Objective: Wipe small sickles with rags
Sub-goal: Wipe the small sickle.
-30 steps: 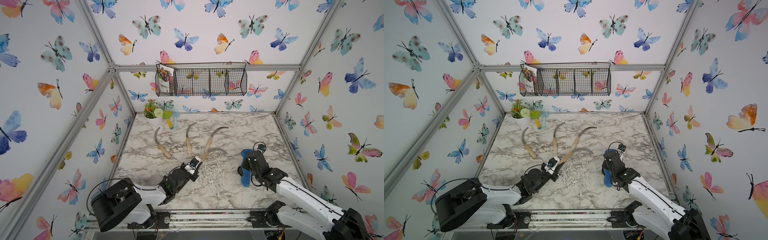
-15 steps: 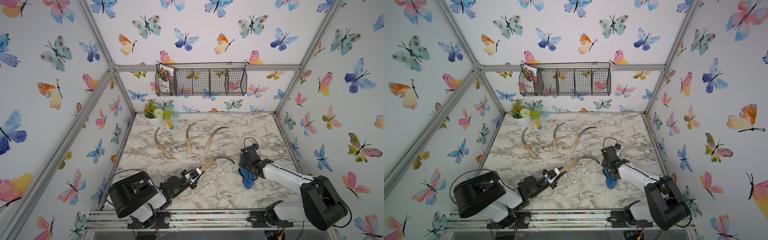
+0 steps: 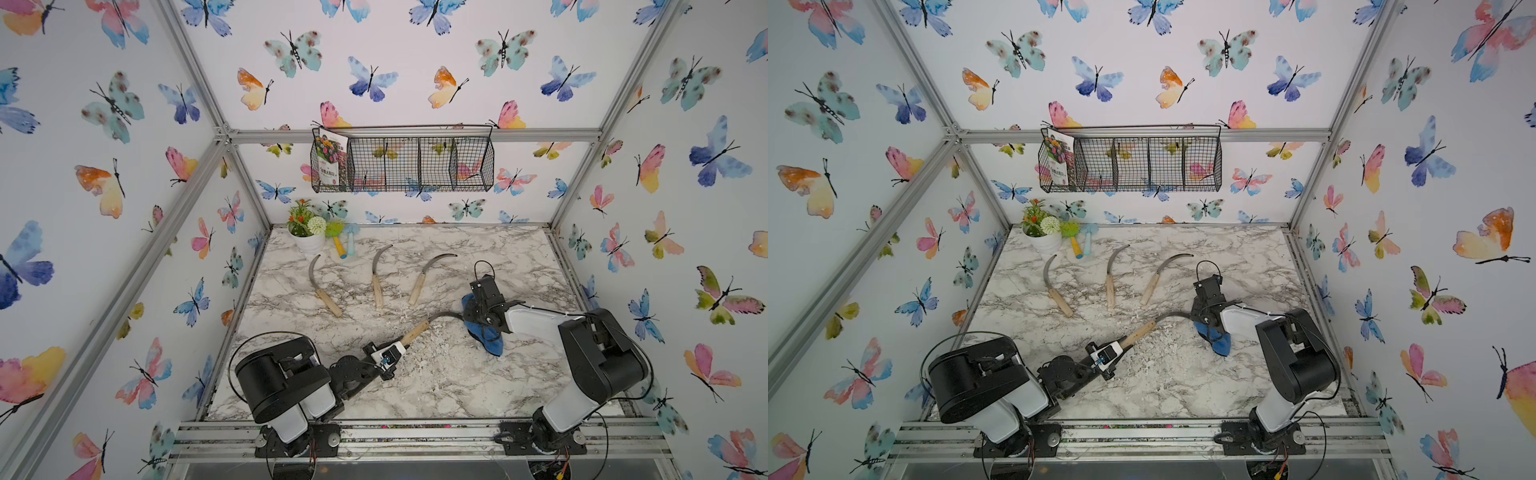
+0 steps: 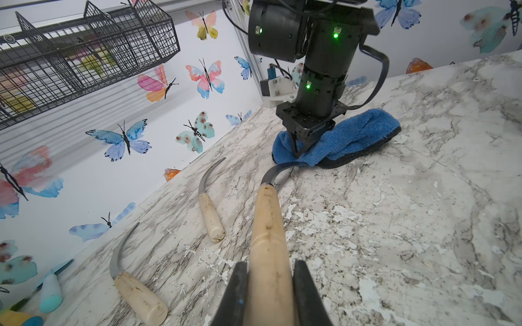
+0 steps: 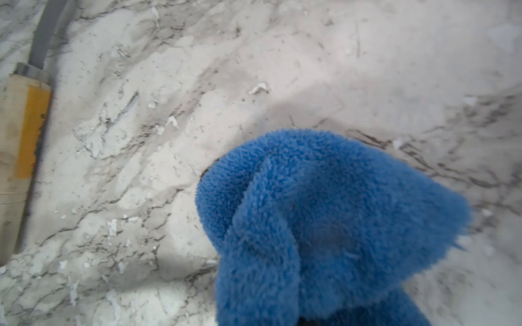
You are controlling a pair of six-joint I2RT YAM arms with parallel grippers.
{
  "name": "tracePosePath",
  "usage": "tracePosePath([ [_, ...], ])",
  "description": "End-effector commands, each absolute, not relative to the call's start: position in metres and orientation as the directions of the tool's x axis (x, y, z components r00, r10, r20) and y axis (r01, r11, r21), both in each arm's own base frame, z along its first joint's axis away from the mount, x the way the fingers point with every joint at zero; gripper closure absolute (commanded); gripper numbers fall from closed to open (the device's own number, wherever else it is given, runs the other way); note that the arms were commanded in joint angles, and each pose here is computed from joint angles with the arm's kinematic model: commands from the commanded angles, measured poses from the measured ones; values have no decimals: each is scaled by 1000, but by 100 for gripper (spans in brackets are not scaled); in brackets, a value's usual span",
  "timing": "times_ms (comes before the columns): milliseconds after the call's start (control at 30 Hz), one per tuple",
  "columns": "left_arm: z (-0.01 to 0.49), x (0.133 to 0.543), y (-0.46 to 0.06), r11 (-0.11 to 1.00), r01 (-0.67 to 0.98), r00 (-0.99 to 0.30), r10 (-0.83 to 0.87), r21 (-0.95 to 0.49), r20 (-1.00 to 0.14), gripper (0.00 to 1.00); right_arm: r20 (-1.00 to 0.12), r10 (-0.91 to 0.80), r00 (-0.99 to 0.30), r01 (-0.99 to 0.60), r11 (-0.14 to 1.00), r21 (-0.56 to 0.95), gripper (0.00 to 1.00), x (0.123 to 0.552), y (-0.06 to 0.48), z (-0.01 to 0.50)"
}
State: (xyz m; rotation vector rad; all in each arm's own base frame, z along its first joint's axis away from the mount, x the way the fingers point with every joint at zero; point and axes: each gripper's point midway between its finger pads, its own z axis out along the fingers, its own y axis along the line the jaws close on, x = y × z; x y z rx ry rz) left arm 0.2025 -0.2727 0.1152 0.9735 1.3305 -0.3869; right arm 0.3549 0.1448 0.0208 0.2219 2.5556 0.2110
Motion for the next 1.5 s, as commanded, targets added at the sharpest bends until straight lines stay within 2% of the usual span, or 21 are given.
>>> tracePosePath([
  [0,154,203,-274,620,691,346,170,373,-923,100,-430,143,-891,48,973,224,99,339,158,2],
  [200,155,202,-276,613,697,349,164,372,-923,100,-461,119,-879,-38,948,316,99,337,187,27],
  [733,156,203,-274,626,693,336,159,358,-928,100,-560,-95,-823,-315,897,310,99,296,298,89],
  [933,155,202,-275,620,699,334,157,356,-929,100,-559,-80,-825,-244,943,225,99,300,271,70],
  [1267,157,200,-272,621,702,332,148,348,-932,100,-432,70,-899,-15,982,190,99,318,175,3],
  [1467,157,201,-273,623,700,333,147,349,-931,100,-415,75,-907,-12,979,203,99,319,174,1],
])
